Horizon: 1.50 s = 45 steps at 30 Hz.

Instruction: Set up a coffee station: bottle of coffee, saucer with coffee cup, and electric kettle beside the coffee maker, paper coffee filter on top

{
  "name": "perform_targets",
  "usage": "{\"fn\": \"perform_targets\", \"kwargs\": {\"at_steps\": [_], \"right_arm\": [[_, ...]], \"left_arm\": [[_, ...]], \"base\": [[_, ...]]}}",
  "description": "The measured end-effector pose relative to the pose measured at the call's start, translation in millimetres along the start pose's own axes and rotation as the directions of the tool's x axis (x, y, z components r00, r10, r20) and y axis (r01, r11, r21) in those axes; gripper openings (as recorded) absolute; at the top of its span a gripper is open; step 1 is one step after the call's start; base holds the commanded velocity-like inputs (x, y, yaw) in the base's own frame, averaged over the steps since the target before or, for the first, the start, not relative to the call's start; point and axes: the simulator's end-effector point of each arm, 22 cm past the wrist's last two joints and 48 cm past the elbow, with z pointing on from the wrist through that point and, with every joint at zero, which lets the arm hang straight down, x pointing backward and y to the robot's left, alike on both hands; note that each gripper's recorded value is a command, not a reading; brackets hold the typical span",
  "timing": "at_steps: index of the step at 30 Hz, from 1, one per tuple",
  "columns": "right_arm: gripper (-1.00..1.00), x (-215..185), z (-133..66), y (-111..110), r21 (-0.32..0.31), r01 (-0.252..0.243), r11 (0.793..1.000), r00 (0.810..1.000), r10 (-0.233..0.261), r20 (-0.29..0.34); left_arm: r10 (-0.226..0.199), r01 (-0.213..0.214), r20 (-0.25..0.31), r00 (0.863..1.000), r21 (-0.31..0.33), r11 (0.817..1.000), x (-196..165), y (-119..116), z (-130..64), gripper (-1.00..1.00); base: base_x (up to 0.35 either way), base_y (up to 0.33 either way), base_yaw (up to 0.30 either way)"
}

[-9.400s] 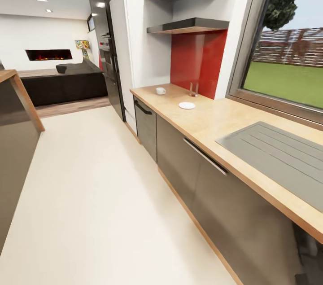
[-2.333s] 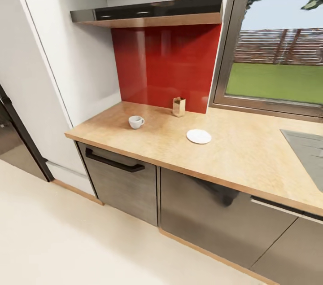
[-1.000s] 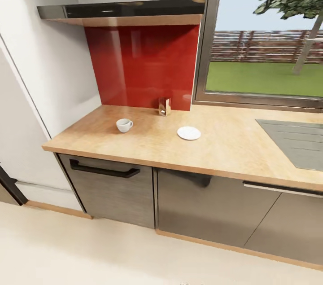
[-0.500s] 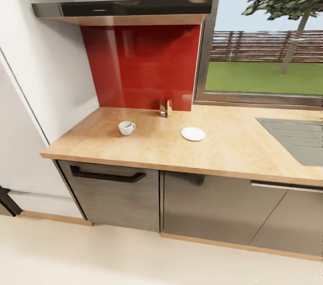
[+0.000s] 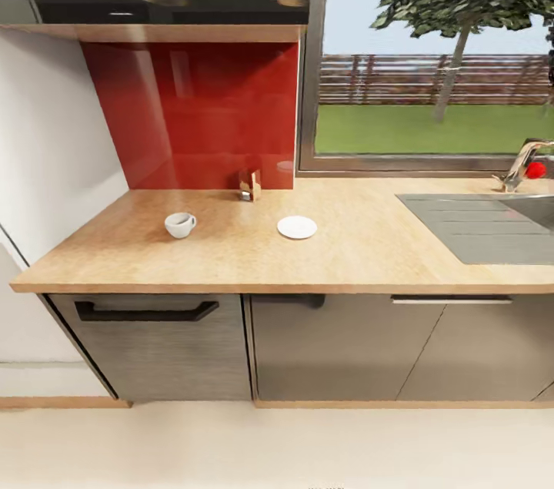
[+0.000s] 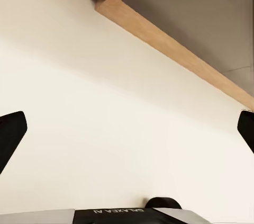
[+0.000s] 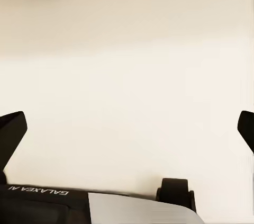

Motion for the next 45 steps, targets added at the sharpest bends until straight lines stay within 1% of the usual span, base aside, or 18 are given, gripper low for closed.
{"fn": "perform_targets", "kwargs": {"at_steps": [14, 20, 35, 36, 37, 38, 40, 41, 42, 43, 44, 45], "right_arm": [[1.0, 0, 0.0, 0, 0.0, 0.0, 1.0, 1.0, 0.0, 0.0], [1.0, 0, 0.1, 0, -0.001, 0.0, 1.0, 1.0, 0.0, 0.0], [1.0, -2, -0.2, 0, -0.005, -0.001, 1.0, 1.0, 0.001, 0.002], [1.0, -8, -3.9, -14, 0.015, -0.006, 1.0, 1.0, 0.005, 0.01], [1.0, -10, -4.9, -18, 0.018, -0.003, 1.0, 1.0, 0.003, 0.013], [1.0, -13, -5.4, -19, 0.019, 0.0, 1.0, 1.0, 0.0, 0.018], [1.0, -29, -6.4, -22, 0.018, 0.019, 1.0, 0.999, -0.02, 0.048], [1.0, -59, -10.8, 7, -0.129, 0.063, 0.99, 0.995, -0.052, 0.086], [1.0, -122, -22.9, 3, -0.123, 0.143, 0.982, 0.974, -0.117, 0.196], [1.0, -132, -27.0, 9, -0.149, 0.158, 0.976, 0.971, -0.126, 0.203], [1.0, -147, -35.4, 18, -0.196, 0.169, 0.966, 0.971, -0.13, 0.201], [1.0, -167, -46.0, 24, -0.225, 0.175, 0.959, 0.97, -0.129, 0.204]], "left_arm": [[0.0, 0.0, 0.0, 1.0, 0.0, 1.0, 0, 0, 0.0, 1.0], [0.0, 0.0, 0.0, 1.0, 0.0, 1.0, 0, 0, -0.1, 1.0], [0.0, 0.0, 0.001, 1.0, 0.0, 1.0, 0, 0, -0.1, 1.0], [0.0, 0.0, 0.001, 1.0, 0.006, 1.0, 0, -2, 0.6, 1.0], [0.001, -0.001, 0.003, 1.0, 0.011, 1.0, -1, -3, 1.5, 1.0], [0.002, -0.002, 0.007, 1.0, 0.019, 1.0, -3, -6, 3.3, 1.0], [0.01, -0.012, 0.031, 0.999, 0.065, 0.998, -14, -23, 13.2, 1.0], [0.019, -0.028, 0.062, 0.998, 0.141, 0.99, -30, -52, 26.8, 1.0], [0.032, -0.065, 0.129, 0.991, 0.26, 0.963, -60, -101, 43.7, 1.0], [0.032, -0.067, 0.132, 0.991, 0.273, 0.96, -63, -106, 44.4, 1.0], [0.031, -0.074, 0.14, 0.99, 0.31, 0.948, -74, -120, 46.2, 1.0], [0.027, -0.075, 0.14, 0.99, 0.349, 0.934, -84, -134, 47.1, 1.0]], "base": [[0.008, -0.026, -0.263], [0.037, -0.125, -0.034], [0.002, -0.007, -0.001], [0.0, 0.0, 0.0], [0.0, 0.0, 0.0], [0.0, 0.0, 0.0], [0.0, 0.0, 0.0], [0.0, 0.0, 0.0], [0.0, 0.0, 0.0], [0.0, 0.0, 0.0], [0.0, 0.0, 0.0], [0.0, 0.0, 0.0]]}}
